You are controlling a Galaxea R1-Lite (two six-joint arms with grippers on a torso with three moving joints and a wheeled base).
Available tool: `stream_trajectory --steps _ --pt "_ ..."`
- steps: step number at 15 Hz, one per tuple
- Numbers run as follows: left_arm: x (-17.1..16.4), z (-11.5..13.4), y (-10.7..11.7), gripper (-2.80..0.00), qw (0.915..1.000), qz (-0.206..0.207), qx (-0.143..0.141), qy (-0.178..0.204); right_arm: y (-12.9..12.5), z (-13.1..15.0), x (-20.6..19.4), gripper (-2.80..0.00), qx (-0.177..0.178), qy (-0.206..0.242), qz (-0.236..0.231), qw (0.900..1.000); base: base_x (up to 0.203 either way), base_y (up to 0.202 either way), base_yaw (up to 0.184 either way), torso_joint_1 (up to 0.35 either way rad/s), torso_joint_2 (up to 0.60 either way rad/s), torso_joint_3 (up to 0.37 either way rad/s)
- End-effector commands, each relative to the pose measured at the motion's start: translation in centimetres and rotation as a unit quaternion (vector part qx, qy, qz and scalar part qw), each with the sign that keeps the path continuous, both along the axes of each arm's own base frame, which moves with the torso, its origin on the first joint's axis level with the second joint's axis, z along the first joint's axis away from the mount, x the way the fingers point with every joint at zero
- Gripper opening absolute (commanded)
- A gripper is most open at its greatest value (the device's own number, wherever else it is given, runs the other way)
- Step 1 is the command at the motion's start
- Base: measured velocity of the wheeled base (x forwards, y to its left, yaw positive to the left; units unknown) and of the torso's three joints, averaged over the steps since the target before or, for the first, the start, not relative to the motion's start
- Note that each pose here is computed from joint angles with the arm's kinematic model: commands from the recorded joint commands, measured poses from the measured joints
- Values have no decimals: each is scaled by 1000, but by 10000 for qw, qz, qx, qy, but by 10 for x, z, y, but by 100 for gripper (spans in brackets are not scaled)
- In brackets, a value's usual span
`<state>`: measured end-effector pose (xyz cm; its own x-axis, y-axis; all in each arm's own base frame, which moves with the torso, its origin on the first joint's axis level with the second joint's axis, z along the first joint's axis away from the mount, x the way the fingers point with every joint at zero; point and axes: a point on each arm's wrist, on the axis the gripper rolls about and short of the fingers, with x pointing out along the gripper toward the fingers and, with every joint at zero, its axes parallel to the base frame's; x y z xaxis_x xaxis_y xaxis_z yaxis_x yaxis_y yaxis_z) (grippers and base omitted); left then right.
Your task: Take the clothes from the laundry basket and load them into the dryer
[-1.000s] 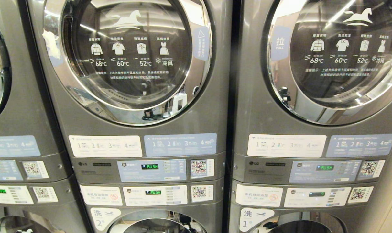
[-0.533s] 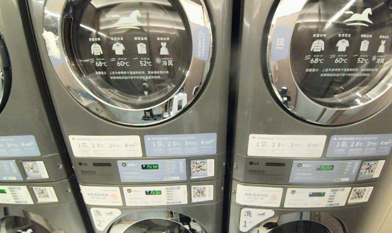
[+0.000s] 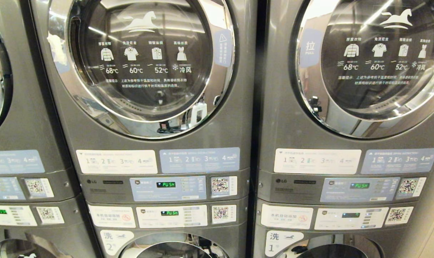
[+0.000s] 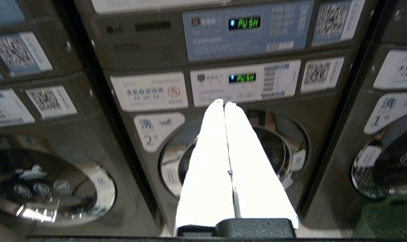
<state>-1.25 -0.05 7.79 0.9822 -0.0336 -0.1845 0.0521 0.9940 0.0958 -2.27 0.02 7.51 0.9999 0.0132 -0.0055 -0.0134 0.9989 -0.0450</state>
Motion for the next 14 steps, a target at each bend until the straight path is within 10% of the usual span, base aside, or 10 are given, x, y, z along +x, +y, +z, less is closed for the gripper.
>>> stream_trajectory --steps 1,14 --pt "-10 -2 0 -280 9979 10 -10 -642 0 0 0 -280 13 -4 -5 10000 0 0 0 0 0 0" --pt "-11 -3 0 -280 9966 52 -62 -818 0 0 0 -280 -27 -5 19 10000 0 0 0 0 0 0"
